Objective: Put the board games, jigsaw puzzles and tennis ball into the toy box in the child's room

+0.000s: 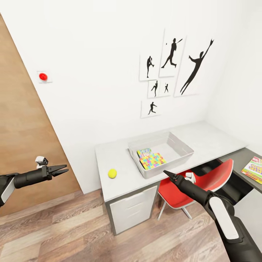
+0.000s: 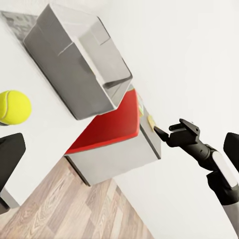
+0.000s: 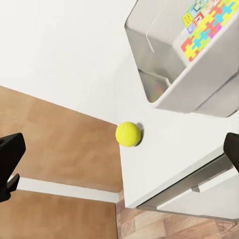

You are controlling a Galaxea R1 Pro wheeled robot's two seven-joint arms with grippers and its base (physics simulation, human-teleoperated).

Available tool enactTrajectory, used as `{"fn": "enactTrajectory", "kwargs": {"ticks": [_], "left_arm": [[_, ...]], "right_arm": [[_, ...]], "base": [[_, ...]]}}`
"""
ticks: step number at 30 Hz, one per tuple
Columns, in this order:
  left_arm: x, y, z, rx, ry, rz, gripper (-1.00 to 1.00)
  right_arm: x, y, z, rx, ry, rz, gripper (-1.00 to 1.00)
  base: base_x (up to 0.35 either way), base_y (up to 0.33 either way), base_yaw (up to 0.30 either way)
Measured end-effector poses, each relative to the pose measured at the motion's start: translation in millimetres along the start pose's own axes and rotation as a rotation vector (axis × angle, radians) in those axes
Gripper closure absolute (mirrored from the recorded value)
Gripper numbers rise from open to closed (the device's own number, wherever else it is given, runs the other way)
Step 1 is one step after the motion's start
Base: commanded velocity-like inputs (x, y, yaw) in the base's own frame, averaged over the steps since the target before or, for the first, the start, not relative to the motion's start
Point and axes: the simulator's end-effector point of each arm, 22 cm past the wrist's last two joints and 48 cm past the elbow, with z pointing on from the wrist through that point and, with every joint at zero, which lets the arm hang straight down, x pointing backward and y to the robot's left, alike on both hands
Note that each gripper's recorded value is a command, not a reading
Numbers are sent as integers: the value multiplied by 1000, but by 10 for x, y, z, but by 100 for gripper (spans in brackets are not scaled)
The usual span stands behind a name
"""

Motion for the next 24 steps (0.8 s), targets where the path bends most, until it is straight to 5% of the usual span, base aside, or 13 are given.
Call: {"fn": "enactTrajectory", "kwargs": {"ticks": [24], "left_arm": [[-80, -200, -3, 16, -13, 32, -100]], "right_arm": [[-98, 179, -70, -22, -19, -25, -100]], "base": [[0, 0, 0]]}}
